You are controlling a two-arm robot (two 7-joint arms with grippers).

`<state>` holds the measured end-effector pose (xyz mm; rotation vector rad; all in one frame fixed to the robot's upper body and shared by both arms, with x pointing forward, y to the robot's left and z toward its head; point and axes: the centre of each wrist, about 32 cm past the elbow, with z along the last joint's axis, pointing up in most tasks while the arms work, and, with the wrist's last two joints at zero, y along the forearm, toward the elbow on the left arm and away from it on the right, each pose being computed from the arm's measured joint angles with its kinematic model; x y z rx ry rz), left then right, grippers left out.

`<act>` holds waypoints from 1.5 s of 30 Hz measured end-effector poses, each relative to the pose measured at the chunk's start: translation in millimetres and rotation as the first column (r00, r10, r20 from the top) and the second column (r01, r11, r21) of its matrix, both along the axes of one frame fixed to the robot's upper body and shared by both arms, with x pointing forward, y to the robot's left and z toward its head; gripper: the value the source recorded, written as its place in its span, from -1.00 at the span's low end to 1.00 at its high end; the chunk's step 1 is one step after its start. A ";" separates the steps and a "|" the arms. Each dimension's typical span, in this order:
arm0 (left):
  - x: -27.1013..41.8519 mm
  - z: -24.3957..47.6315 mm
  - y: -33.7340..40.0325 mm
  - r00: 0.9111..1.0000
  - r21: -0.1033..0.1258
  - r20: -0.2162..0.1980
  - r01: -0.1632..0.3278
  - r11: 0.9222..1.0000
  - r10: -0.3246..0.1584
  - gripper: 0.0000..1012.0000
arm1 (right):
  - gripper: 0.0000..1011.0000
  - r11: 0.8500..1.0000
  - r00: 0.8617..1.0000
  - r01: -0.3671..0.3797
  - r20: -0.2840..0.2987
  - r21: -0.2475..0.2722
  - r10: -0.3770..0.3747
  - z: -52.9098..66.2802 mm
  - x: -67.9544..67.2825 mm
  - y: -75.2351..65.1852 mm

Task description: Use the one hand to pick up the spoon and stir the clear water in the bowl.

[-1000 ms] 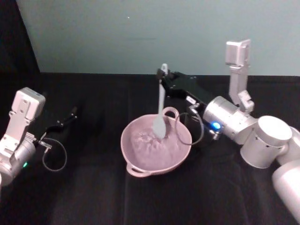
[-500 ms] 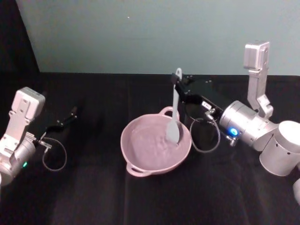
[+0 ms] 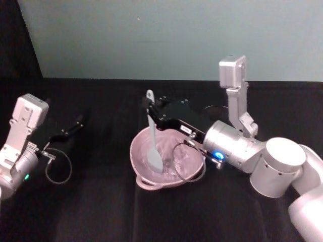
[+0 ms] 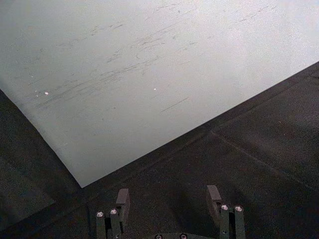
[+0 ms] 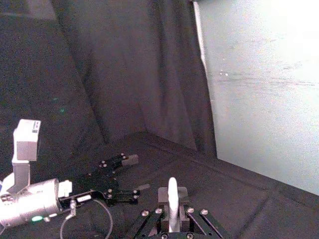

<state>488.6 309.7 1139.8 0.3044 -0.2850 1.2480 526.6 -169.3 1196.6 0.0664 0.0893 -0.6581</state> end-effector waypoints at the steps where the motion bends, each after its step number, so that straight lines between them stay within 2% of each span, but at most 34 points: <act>1: 0.0 0.0 0.0 1.000 0.000 0.000 0.000 1.000 0.000 1.00 | -0.78 1.000 1.000 -0.004 0.001 0.001 0.004 0.1 0.8 1.7; 7: 0.0 0.0 0.0 1.000 0.000 0.000 0.000 1.000 0.000 1.00 | -0.78 1.000 1.000 -0.009 0.009 0.011 0.009 0.2 10.8 10.7; 11: 0.0 0.0 0.0 1.000 0.000 0.000 0.000 1.000 0.000 1.00 | -0.78 0.998 1.000 0.008 -0.009 0.055 -0.007 -4.7 18.8 9.9; 16: 0.0 0.0 0.0 1.000 0.000 0.000 0.000 1.000 0.000 1.00 | -0.78 0.995 0.998 0.056 -0.028 0.083 -0.053 -11.0 26.8 2.4; 20: 0.0 0.0 0.0 1.000 0.000 0.000 0.000 1.000 0.000 1.00 | -0.78 0.989 0.993 0.114 -0.036 0.093 -0.111 -14.2 29.1 -11.4; 28: 0.0 0.0 0.0 1.000 0.000 0.000 0.000 1.000 0.000 1.00 | -0.78 0.977 0.981 0.195 -0.026 0.090 -0.193 -12.7 19.6 -43.1; 32: 0.0 0.0 0.0 1.000 0.000 0.000 0.000 1.000 0.000 1.00 | -0.78 0.974 0.978 0.211 -0.019 0.087 -0.210 -11.4 12.0 -51.6; 37: 0.0 0.0 0.0 1.000 0.000 0.000 0.000 1.000 0.000 1.00 | -0.78 0.975 0.979 0.206 -0.014 0.086 -0.205 -10.4 3.8 -52.4; 45: 0.0 0.0 0.0 1.000 0.000 0.000 0.000 1.000 0.000 1.00 | -0.78 0.988 0.991 0.132 -0.016 0.084 -0.131 -12.1 -8.7 -31.7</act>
